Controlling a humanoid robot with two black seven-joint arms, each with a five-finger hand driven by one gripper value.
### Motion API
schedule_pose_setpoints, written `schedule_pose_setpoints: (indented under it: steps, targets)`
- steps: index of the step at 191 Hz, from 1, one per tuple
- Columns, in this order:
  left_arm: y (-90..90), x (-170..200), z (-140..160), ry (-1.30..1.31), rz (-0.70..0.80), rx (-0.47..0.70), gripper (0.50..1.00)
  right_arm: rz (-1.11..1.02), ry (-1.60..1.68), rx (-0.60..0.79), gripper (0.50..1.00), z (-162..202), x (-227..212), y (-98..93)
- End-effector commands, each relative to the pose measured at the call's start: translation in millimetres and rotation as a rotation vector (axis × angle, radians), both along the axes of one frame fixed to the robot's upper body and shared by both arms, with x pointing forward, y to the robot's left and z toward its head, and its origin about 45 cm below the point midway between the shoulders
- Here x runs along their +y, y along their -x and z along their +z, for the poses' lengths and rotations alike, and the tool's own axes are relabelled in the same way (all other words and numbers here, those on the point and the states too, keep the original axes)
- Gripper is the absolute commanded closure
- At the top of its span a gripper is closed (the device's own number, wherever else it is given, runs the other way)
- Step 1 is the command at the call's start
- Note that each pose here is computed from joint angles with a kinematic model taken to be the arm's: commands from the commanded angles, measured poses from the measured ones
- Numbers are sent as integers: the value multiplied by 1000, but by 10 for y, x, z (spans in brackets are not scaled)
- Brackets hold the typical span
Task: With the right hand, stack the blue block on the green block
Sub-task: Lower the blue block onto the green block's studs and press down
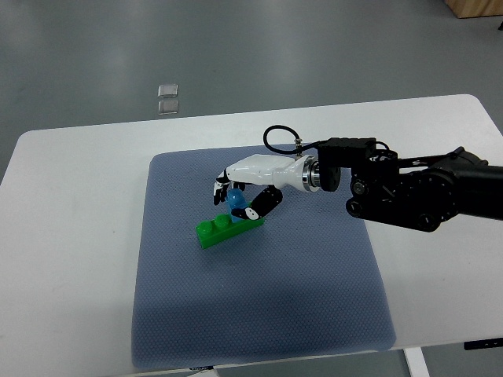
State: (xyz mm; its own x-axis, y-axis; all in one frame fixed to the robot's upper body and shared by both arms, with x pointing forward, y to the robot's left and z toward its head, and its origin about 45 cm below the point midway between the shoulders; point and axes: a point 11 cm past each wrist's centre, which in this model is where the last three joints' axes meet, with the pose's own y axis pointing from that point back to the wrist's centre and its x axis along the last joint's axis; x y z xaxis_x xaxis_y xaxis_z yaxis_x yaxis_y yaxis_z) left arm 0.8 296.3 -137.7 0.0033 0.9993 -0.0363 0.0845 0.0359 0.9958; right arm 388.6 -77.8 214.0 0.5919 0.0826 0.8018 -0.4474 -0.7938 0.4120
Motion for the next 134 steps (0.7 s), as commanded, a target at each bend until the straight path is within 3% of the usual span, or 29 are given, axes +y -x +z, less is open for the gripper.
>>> schedule_pose_setpoints:
  steps: [1,134]
  targets:
    - [0,0,0,0,0,0,500,-1,0,4,920,-16,-4,8]
    - [0,0,0,0,0,0,500,-28,-18,14,918,-151,-25,28]
